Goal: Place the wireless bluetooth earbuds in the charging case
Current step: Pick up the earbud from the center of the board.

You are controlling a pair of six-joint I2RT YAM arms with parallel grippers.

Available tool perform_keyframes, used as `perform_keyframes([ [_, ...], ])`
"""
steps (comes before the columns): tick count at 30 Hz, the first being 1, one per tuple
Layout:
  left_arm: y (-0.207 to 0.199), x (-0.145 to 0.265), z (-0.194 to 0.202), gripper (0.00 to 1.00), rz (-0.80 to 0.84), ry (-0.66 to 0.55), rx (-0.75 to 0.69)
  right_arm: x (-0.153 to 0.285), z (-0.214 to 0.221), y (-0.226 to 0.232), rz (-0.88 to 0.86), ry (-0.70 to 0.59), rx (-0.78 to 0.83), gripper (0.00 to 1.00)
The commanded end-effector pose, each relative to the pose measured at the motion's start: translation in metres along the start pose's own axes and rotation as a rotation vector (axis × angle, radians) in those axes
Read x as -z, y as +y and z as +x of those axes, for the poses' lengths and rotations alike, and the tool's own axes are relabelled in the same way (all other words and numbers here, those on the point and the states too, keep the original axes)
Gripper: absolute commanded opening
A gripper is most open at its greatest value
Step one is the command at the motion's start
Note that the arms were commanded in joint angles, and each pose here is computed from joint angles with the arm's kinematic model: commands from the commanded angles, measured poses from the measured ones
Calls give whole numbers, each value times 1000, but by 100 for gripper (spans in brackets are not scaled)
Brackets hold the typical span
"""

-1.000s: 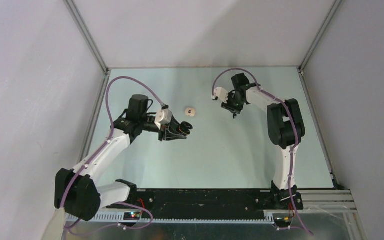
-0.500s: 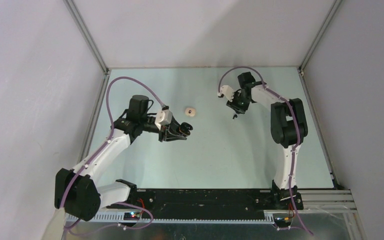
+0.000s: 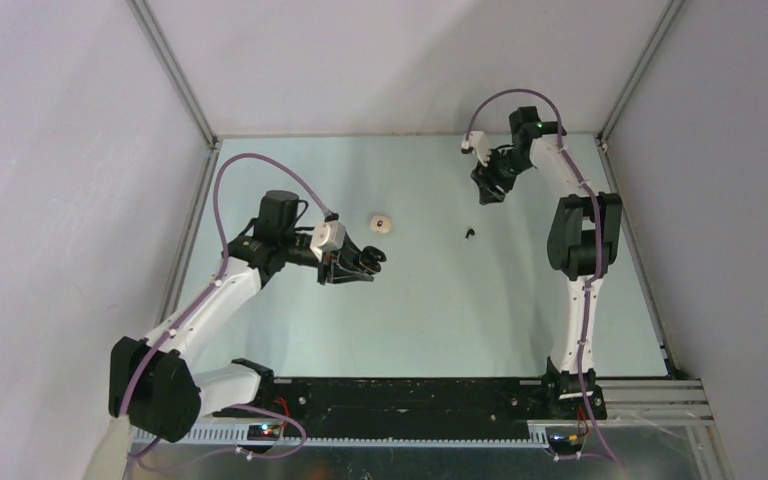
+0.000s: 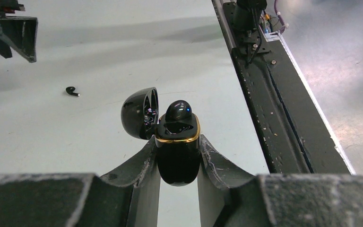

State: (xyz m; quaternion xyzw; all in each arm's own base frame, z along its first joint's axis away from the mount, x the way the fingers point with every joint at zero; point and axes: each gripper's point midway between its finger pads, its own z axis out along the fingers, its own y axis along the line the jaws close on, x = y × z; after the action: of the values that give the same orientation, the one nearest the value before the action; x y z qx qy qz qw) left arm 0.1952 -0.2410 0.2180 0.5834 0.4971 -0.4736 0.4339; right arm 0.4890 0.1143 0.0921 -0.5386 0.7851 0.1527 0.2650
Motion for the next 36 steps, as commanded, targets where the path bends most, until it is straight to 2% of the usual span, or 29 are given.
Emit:
perform_keyframes([
  [1, 0, 0, -21, 8, 27, -30, -84, 5, 9, 47, -249, -21, 61, 63],
  [8, -1, 0, -21, 8, 34, -29, -84, -7, 24, 63, -344, -19, 211, 67],
  [14, -3, 0, -21, 8, 41, -25, -86, -24, 25, 50, -263, 27, 339, 68],
  [20, -5, 0, -22, 8, 45, -24, -89, -35, 27, 49, -256, 81, 442, 68],
  [36, -7, 1, -23, 8, 57, -27, -89, -48, 43, 61, -288, 103, 606, 57],
])
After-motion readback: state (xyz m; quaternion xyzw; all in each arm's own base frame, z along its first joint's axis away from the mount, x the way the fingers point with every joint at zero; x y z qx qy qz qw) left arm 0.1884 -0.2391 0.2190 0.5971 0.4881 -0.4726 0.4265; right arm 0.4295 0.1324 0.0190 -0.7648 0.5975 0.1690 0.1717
